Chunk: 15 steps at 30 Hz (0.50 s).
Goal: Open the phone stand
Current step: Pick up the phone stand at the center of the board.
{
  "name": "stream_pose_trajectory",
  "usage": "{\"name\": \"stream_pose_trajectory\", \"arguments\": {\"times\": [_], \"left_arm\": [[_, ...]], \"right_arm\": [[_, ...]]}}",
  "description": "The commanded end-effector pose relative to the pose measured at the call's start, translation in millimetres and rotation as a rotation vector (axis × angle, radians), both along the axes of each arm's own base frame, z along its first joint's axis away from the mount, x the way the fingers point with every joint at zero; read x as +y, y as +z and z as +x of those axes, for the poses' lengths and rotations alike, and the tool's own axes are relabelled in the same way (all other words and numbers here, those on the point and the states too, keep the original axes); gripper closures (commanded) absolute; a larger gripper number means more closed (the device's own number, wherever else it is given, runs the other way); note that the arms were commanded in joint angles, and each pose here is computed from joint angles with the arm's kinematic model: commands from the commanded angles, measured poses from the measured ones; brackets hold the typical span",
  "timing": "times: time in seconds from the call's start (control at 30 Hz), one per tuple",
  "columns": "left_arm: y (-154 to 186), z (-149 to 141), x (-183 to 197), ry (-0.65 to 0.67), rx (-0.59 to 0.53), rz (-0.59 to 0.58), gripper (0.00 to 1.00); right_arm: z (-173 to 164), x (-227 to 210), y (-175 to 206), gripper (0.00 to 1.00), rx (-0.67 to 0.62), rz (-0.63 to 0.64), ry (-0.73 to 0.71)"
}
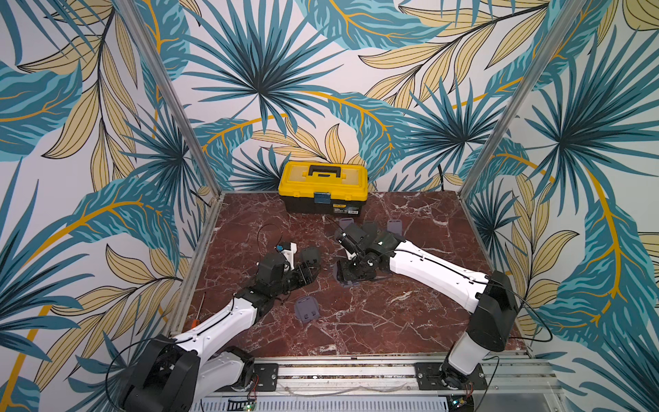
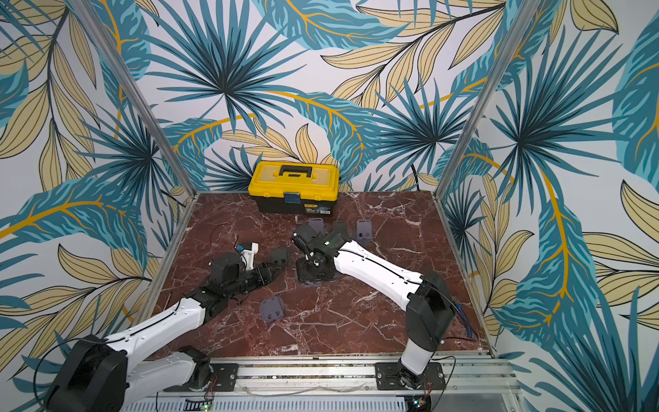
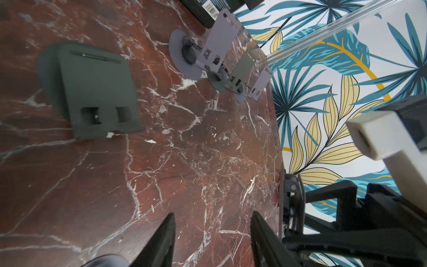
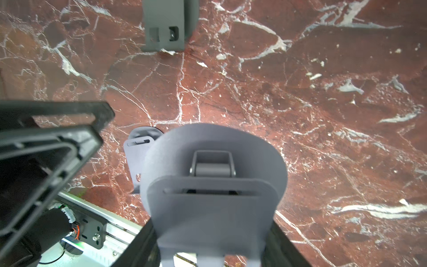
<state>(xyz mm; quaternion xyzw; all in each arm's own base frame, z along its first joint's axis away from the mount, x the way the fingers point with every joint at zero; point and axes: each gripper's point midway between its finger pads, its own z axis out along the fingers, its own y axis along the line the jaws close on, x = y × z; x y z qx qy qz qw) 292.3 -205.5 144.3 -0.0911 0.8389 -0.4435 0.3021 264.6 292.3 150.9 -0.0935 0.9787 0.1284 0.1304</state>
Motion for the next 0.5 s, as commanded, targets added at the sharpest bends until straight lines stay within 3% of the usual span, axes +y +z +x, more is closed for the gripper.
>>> {"name": "stream_pose_trajectory", "arguments": {"times": [0.0, 0.47], "left_arm": [[26, 14, -13, -0.030, -0.094, -0.038, 0.47], [38, 18, -57, -0.124, -0.109, -0.111, 0.46]], "right_arm": [[-2, -4, 6, 0.59, -0.027, 0.022, 0.004], [-3, -7, 14, 0.60, -0.062, 0.048, 0.007]]}}
